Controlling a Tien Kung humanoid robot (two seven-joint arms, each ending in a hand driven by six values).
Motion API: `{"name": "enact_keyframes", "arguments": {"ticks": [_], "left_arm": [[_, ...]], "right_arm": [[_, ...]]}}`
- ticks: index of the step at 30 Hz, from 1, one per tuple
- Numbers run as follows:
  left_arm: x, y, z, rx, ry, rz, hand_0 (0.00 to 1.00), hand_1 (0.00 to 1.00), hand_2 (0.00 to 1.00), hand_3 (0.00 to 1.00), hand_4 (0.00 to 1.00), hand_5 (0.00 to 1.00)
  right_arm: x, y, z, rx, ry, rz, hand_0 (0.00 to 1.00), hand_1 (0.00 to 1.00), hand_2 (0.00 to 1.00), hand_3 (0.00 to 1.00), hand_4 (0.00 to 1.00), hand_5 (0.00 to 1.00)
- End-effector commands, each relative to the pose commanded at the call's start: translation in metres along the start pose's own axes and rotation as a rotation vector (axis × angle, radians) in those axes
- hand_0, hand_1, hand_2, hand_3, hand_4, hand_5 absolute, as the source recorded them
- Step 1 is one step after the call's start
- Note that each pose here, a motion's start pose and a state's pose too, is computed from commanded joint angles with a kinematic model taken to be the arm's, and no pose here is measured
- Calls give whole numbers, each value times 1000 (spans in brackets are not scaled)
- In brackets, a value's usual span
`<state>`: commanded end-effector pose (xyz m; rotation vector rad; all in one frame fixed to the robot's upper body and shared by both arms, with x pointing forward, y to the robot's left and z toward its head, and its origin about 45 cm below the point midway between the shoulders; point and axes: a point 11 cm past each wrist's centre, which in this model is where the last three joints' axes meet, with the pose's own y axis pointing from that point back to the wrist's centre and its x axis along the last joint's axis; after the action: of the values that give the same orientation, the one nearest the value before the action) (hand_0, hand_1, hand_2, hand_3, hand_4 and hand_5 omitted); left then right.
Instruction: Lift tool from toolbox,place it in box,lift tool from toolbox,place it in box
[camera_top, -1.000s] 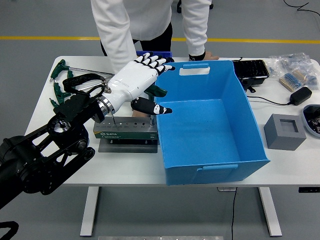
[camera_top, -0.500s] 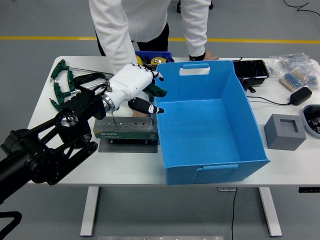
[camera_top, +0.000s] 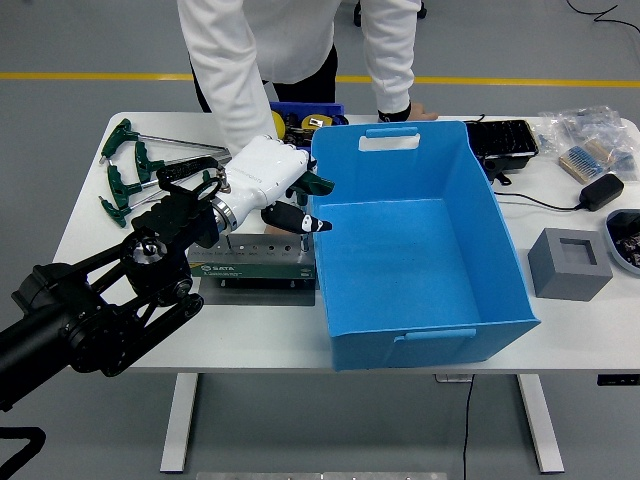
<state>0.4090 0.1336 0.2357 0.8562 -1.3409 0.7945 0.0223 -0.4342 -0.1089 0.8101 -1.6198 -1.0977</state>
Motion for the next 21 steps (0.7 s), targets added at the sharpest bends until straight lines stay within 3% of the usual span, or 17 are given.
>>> {"name": "enact_keyframes", "arguments": {"ticks": [10,21], "left_arm": [[-7,0,-1,35,-2,13,294,158,184,213,998,690],[-8,-2,-7,59,-12,7,292,161,188,231,998,730]], "right_arm": [[2,0,1,0,10,9,730,694,788,772,946,883],[3,0,-3,10,5,12,729,692,788,770,945,882]]}}
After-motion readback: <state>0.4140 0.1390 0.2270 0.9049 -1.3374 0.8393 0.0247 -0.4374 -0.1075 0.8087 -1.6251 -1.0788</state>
